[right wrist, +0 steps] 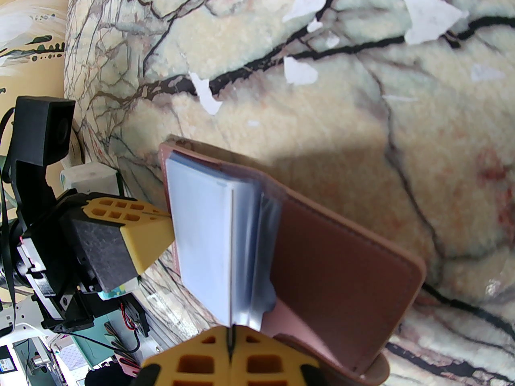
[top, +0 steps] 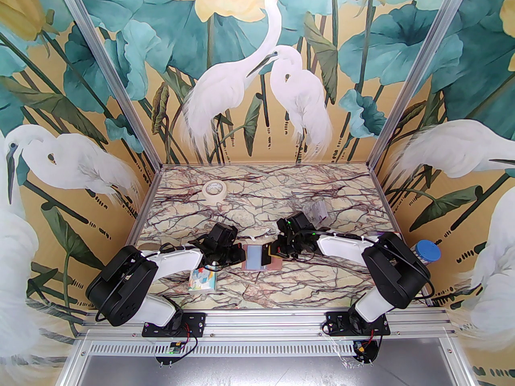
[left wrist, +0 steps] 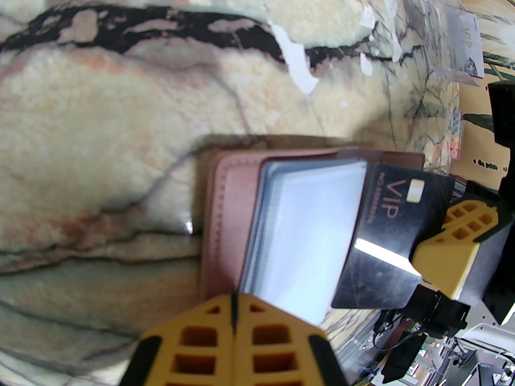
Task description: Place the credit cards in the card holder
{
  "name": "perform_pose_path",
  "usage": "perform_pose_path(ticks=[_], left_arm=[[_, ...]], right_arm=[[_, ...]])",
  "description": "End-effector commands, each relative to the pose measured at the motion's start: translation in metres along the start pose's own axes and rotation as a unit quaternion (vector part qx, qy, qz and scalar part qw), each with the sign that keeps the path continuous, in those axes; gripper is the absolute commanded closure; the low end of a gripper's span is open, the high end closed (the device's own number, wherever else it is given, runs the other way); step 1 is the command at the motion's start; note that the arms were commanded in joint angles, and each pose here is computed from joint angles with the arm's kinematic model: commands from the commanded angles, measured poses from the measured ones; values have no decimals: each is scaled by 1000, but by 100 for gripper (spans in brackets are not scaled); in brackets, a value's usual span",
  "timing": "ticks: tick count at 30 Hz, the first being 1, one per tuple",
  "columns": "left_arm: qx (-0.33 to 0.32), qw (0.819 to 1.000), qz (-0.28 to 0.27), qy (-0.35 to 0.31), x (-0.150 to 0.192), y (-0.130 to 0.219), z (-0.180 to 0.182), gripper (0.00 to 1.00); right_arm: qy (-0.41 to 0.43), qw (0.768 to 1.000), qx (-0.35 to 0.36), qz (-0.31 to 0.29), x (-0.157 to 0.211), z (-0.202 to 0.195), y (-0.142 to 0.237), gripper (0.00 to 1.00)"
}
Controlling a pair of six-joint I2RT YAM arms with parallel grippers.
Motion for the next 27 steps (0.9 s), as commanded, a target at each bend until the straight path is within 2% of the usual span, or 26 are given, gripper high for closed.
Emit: perform_pose_path(ticks=[1, 27], left_arm=[[-36, 999, 14, 8, 11, -5, 14, 100], [-34, 999, 14, 3, 7, -3, 10, 100]], right_arm=[[0, 1000, -10, 5, 0, 0, -1, 100], [-11, 1000, -8, 10, 0, -13, -7, 100]])
Point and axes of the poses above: each hand's point on the last joint's axis, 136 mm out from that joint toward the fingers, its own y axis back along the fingers, its own z axis along the line the jaws close on, x = y × z, the point moved 7 cm from there along y, back along the fingers, and after that the axes turned 8 degrees about -y, right-handed, at the moved point
